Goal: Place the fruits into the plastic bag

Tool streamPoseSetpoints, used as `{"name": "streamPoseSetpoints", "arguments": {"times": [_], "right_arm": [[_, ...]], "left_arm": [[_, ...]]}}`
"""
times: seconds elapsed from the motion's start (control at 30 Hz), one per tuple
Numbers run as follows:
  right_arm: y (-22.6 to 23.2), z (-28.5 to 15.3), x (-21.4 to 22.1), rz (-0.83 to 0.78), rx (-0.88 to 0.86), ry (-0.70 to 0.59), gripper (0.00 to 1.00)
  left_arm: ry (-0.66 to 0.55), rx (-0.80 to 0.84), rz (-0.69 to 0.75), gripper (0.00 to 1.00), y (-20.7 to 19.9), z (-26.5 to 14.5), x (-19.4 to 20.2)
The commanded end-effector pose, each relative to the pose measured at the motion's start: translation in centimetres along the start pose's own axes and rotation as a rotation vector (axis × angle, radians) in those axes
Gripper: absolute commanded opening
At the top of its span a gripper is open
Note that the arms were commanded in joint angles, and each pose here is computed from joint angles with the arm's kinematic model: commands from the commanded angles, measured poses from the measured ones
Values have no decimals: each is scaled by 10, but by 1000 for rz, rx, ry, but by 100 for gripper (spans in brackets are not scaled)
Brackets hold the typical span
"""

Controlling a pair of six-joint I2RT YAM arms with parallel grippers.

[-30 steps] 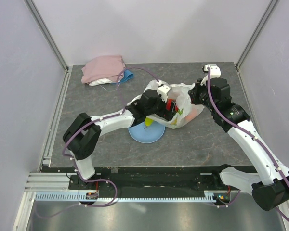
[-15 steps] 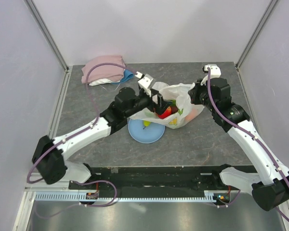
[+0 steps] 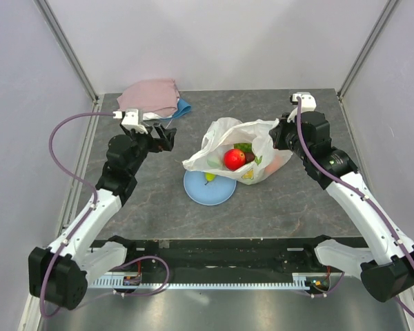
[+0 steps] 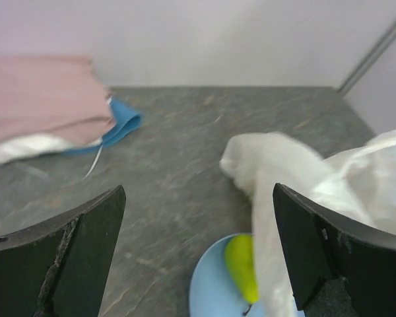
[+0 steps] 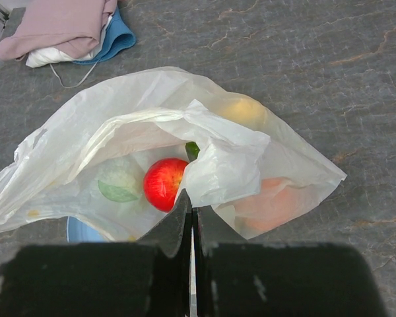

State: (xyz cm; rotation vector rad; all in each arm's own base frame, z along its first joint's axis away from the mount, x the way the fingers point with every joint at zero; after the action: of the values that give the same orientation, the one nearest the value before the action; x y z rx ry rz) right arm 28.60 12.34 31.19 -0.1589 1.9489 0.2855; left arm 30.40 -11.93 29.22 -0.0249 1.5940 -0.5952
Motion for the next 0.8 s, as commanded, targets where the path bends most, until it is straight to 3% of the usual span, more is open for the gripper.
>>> {"name": "streamPoseSetpoints", "arguments": {"times": [0.0,0.23,0.77], "right_arm": [[1,0,-9,8,-8,-33,0],[0,0,-9,6,-1,-34,0],[0,2,-7,6,2,-27,0]], "left_arm": [[148,-184,-28,99,43,3,50],[303,-217,-63,97,67,2,121],[463,-15,-2,96,24,26,179]]}}
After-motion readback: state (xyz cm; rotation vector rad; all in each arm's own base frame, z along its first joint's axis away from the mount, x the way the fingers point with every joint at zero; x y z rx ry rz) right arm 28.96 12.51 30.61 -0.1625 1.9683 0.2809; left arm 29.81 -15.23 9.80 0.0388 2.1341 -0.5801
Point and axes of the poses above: each gripper's point midway between its finger pads, its own z axis out along the fingers, its own y axis along the line the jaws close on, x = y × z, the point moved 5 cm from there along -z, back along the fingers, and after that the axes turned 8 degrees about -z, right-handed, at the moved point
